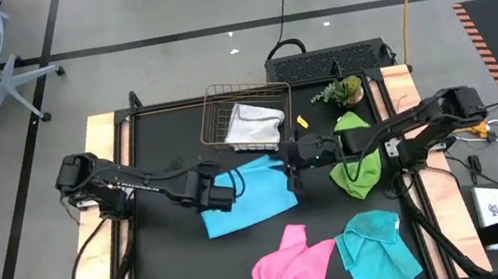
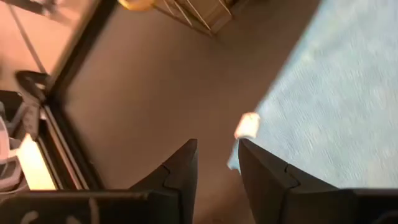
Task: Fold microfiber towels
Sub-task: Adjust the wire basket
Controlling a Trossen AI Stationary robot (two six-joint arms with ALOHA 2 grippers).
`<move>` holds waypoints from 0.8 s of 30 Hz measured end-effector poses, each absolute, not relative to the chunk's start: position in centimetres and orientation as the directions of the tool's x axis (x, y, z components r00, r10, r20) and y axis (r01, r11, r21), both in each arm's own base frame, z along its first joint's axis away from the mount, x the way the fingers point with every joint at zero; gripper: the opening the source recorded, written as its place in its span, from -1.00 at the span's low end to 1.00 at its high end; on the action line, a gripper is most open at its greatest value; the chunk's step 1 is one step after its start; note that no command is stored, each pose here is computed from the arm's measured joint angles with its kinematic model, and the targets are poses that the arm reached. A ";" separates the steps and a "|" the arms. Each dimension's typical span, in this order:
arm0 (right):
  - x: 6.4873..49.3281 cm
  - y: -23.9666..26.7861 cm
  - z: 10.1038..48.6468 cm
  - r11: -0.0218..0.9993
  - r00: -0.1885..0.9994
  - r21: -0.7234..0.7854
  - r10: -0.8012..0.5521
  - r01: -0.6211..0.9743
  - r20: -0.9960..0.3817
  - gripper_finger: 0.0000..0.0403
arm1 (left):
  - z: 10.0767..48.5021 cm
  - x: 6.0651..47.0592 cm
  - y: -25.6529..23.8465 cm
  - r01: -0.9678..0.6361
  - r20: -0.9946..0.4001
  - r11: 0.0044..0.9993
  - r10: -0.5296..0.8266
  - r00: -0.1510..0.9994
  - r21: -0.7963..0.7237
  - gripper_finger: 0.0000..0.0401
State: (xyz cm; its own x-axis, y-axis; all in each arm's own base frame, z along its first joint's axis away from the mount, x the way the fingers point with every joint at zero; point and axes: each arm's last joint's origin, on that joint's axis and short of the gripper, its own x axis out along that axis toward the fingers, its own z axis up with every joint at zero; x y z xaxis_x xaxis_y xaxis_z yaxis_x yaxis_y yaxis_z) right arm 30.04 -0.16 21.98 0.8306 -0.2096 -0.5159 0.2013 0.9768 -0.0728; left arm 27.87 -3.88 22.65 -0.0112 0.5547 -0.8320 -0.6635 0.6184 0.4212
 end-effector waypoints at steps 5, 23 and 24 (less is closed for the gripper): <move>30.0 -0.4 24.4 0.962 0.730 -0.171 -0.274 0.214 -0.626 -0.48 | 23.0 27.9 -2.7 -0.666 -0.823 0.608 0.567 -0.017 0.433 -0.40; 28.7 -3.8 19.7 0.932 0.631 -0.122 -0.323 0.341 -0.705 -0.99 | 23.0 28.9 -0.9 -0.666 -0.823 0.626 0.567 0.033 0.405 -0.40; 28.6 -4.1 19.6 0.929 0.625 -0.125 -0.330 0.349 -0.707 -0.99 | 23.1 28.9 -0.9 -0.667 -0.823 0.626 0.567 0.033 0.404 -0.40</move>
State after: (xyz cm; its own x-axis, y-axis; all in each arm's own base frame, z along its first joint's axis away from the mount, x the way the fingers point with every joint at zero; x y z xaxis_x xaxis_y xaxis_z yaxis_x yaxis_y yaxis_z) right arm 28.57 -4.13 19.60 0.6251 -0.3303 -0.7072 0.3494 0.9286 -0.1249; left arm 28.87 -0.93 23.06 0.0334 0.5673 -0.8229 -0.6670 0.6258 0.4043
